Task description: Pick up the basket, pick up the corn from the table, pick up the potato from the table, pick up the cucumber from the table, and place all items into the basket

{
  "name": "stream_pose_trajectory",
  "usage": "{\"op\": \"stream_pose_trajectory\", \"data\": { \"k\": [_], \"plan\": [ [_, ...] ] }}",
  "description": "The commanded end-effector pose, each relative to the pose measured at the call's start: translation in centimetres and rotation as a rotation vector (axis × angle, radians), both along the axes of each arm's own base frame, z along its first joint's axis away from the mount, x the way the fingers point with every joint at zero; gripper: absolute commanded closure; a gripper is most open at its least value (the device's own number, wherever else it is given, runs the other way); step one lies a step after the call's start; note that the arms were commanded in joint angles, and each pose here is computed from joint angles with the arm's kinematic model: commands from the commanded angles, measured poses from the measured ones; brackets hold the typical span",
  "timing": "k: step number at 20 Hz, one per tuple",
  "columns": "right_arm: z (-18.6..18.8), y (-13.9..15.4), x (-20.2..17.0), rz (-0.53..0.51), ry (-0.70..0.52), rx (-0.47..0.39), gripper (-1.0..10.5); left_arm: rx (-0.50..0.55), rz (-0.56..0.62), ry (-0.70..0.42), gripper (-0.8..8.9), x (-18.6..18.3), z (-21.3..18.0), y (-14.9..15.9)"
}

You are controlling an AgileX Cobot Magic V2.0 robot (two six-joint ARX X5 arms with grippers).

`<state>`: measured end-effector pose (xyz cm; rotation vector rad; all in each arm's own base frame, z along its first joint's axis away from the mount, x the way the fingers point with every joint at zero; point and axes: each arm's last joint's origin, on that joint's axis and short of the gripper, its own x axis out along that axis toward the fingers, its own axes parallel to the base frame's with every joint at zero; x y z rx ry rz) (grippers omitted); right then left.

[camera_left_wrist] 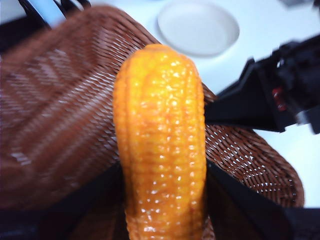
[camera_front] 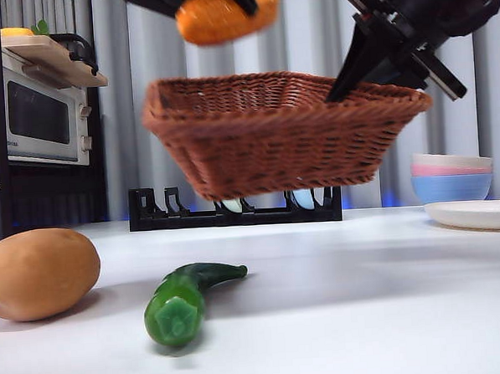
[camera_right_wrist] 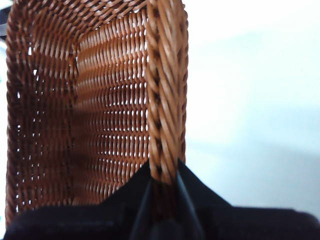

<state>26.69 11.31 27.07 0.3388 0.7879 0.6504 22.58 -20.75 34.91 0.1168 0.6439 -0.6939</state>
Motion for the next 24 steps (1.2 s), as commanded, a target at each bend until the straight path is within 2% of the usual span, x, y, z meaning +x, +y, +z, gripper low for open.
{"op": "stream_pose_trajectory", "data": {
  "k": [1,6,8,10,11,15,18,22,24],
  "plan": [
    [0.5,0.2,0.1,-0.011,-0.005,0.033,9.6,0.038,0.004,0.048,8.22,0.5,-1.8,-1.3],
    [0.5,0.2,0.1,-0.011,-0.004,0.033,9.6,0.109,-0.023,0.128,8.11,0.8,-4.4,-3.2],
    [0.5,0.1,0.1,-0.012,-0.005,0.033,9.6,0.125,-0.02,0.154,7.63,1.0,-5.2,-3.5],
    [0.5,0.1,0.1,-0.012,-0.005,0.033,9.6,0.148,-0.018,0.18,4.15,1.2,-5.9,-3.7],
    [0.5,0.1,0.1,-0.012,-0.005,0.033,9.6,0.154,-0.018,0.185,3.13,1.1,-5.9,-3.7],
    [0.5,0.1,0.1,-0.014,-0.006,0.032,9.6,0.147,-0.02,0.179,3.1,0.8,-5.3,-3.3],
    [0.5,-0.2,0.2,-0.025,-0.008,0.031,9.6,0.108,-0.021,0.14,3.1,-0.9,-1.8,-1.6],
    [0.5,-1.0,0.6,-0.057,-0.011,0.033,9.6,0.056,-0.02,0.069,3.1,-6.6,4.6,4.2],
    [0.6,-1.5,0.7,-0.075,-0.012,0.033,9.6,0.118,0.039,0.065,3.1,-8.7,5.3,6.7]
  ]
}}
